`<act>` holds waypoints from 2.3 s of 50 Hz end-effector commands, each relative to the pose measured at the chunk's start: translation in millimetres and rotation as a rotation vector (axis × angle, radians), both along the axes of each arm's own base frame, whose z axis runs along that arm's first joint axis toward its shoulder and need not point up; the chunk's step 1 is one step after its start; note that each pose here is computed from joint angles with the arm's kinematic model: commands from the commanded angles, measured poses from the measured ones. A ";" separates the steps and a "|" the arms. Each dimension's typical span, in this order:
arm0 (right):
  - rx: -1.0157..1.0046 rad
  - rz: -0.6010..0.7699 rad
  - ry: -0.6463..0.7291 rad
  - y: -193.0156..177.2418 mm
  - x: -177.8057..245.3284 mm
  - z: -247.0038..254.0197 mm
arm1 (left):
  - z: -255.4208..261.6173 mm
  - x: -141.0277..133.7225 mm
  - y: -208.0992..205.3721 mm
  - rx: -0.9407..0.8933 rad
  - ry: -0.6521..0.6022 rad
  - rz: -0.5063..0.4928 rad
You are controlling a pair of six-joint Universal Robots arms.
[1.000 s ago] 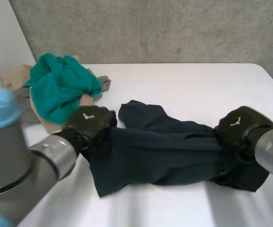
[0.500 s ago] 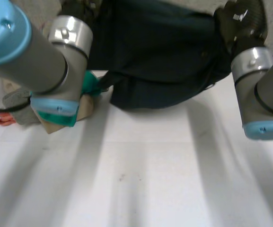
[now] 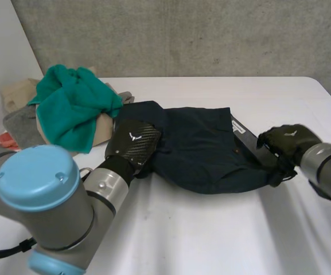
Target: Fold the laundry.
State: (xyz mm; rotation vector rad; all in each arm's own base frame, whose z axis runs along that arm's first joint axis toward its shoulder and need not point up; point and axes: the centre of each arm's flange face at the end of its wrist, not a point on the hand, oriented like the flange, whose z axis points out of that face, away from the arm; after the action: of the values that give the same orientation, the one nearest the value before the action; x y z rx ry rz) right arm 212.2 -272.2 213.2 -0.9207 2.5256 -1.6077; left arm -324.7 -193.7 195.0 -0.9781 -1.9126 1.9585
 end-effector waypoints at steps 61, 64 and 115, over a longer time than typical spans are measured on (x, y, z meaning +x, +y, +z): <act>0.107 0.214 0.428 67.9 -30.2 -16.5 | -20.5 21.2 86.0 0.311 -0.405 -0.242; 0.072 0.189 0.420 47.2 -26.6 -18.7 | -21.1 2.1 49.8 0.210 -0.392 -0.198; -0.108 -0.034 0.026 9.4 -1.7 7.9 | -21.0 4.1 0.6 -0.134 -0.242 -0.001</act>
State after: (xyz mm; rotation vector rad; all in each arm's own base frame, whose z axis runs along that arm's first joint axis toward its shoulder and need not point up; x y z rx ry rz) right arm 231.5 -255.6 180.4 -1.0659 2.5542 -1.6951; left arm -325.2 -205.2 162.0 -1.3077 -1.9525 2.0520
